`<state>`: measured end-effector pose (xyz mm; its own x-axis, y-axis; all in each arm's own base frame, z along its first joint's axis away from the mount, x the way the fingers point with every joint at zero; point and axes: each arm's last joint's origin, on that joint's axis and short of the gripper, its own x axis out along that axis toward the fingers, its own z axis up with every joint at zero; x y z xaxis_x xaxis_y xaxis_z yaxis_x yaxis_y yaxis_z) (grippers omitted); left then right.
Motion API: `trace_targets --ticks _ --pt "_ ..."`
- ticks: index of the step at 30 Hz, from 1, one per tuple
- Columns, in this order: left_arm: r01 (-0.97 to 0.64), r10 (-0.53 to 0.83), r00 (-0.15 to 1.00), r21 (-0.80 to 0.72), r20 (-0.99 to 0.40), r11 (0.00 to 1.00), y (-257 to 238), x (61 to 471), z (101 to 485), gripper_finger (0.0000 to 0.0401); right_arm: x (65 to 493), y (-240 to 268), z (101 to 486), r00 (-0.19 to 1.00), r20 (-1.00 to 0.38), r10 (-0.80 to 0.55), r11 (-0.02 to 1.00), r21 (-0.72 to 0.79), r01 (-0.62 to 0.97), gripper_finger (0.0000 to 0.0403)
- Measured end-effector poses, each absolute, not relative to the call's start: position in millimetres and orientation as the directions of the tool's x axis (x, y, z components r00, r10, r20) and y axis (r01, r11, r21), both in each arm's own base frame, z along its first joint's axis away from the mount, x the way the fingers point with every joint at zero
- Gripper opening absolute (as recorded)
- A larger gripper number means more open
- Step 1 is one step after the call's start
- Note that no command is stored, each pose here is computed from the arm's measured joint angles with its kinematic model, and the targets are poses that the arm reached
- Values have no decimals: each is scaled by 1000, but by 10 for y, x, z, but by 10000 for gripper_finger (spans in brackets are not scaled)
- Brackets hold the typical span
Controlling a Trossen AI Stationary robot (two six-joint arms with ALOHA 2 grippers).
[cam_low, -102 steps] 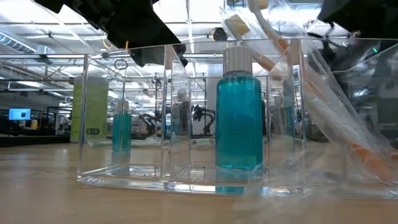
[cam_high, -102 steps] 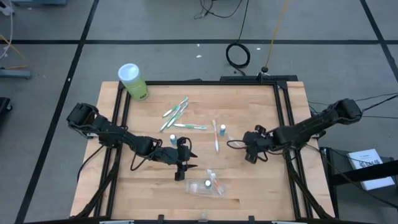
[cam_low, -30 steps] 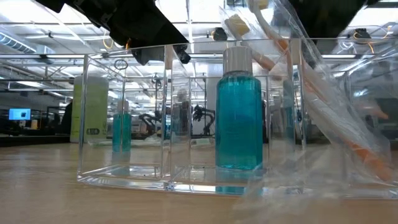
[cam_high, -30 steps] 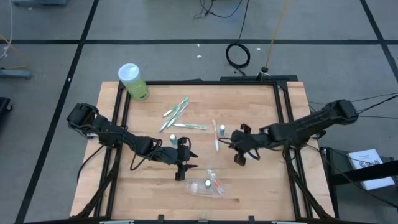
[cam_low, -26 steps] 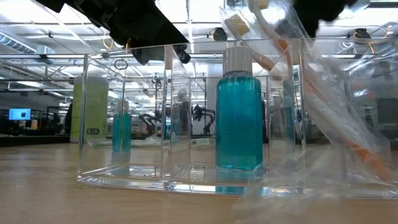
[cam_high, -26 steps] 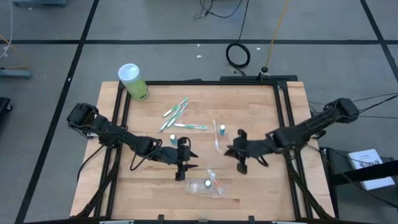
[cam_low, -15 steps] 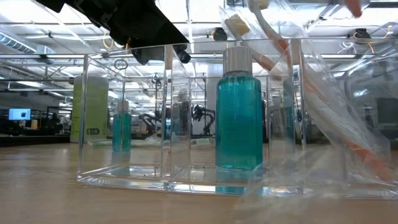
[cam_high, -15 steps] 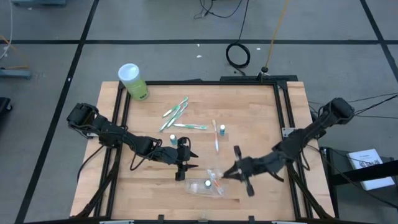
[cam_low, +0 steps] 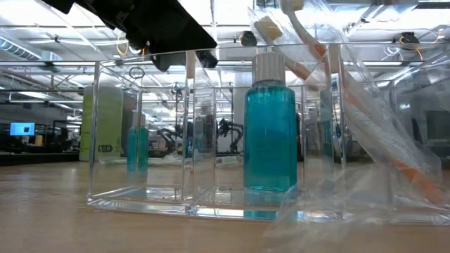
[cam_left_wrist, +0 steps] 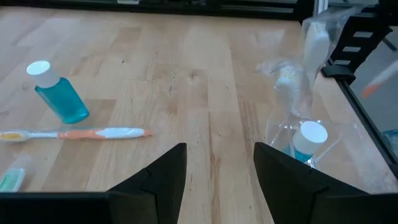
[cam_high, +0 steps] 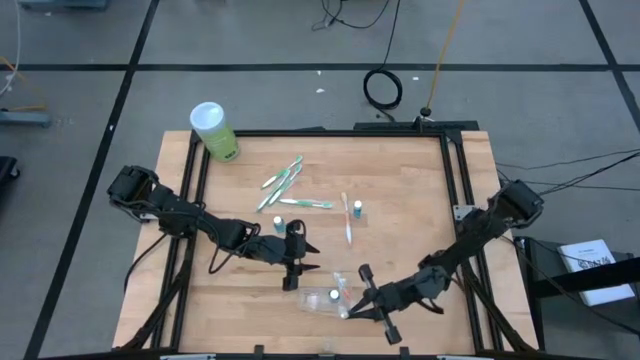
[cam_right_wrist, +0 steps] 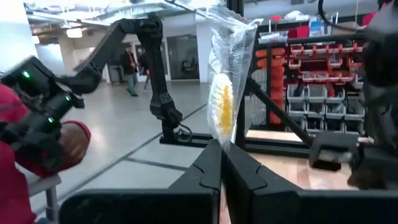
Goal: Pick & Place toothbrushing station
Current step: Put the orange toothbrush into the transparent organizer
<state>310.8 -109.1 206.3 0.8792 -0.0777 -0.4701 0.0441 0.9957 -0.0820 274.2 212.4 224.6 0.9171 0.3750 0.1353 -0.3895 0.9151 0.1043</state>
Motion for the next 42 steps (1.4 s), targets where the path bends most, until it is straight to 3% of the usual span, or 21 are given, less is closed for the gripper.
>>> trace_targets --ticks 8,15,25,37,42 --pt "46 -80 884 -84 -460 995 -1093 3113 2074 196 2822 2135 1978 966 42 256 966 18 -257 3" --pt "47 -80 884 -81 -461 996 -1093 3113 2073 196 2824 2144 1950 966 33 257 965 35 -258 1" --pt "47 -80 884 -81 -461 996 -1093 3113 2073 196 2805 2161 1803 958 -109 267 964 26 -266 1" --pt "48 -80 884 -80 -461 996 -1093 3113 2073 196 2801 2148 1738 950 -174 258 966 41 -255 1" --pt "48 -79 884 -80 -461 996 -1093 3112 2072 196 2800 2148 1736 950 -176 259 965 20 -260 25"
